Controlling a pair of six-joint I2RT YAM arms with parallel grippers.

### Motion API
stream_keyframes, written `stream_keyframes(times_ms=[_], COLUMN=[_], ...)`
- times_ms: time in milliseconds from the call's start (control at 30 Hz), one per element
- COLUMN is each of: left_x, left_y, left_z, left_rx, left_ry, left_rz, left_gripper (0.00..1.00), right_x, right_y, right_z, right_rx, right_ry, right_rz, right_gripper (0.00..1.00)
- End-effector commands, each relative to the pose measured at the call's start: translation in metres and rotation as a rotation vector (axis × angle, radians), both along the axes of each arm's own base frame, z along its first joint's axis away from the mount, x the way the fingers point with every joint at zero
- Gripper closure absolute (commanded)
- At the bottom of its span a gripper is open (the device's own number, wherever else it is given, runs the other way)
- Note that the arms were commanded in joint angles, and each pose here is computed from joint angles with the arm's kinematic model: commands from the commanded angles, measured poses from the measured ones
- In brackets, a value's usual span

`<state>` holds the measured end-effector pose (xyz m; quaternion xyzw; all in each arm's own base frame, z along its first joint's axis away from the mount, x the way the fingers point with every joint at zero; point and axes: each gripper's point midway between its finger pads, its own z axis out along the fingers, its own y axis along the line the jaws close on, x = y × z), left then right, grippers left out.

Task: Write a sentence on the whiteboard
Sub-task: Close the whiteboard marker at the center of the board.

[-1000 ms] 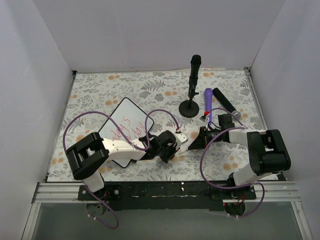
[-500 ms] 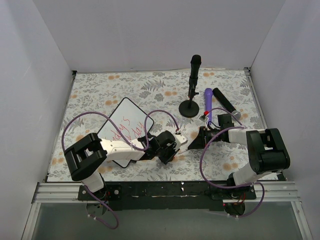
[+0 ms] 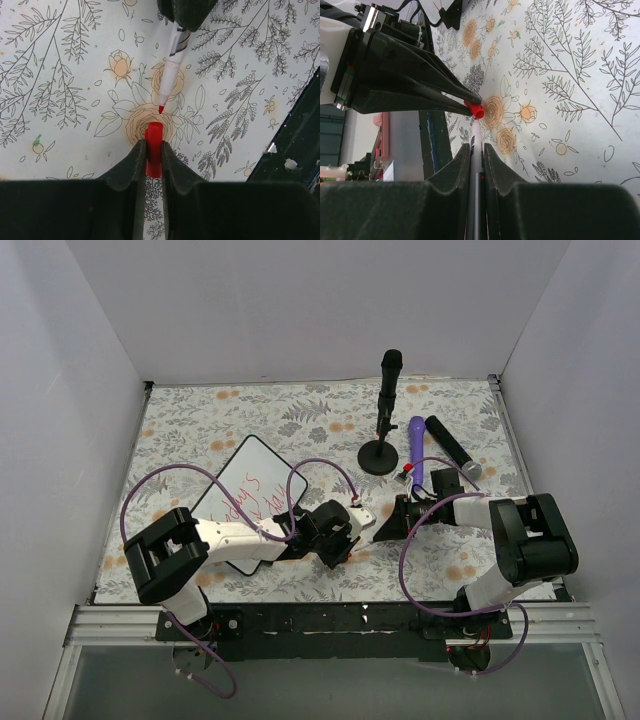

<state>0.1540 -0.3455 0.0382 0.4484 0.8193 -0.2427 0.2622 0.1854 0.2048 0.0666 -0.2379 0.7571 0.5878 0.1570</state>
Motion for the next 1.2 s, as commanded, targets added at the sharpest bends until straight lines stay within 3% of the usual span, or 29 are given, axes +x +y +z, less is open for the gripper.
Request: stream_keyframes(times_ms=[0,1167], left_x=[0.002,0.002], left_y=[-0.012,-0.027], left_z=[0.028,0.041], left_rx=[-0.08,-0.126], left_ry=[-0.033,-0.041], left_rz=[-0.01,-0.025], left_gripper=[1.0,1.0], right_x=[0.003,0.0], right_y=[0.004,0.007], right_z=[0.004,0.003], right_rx=[0.026,0.033], right_ry=[-0.017,0.008], right_rz=[0.021,0.036], right_gripper=[0.99,0.99])
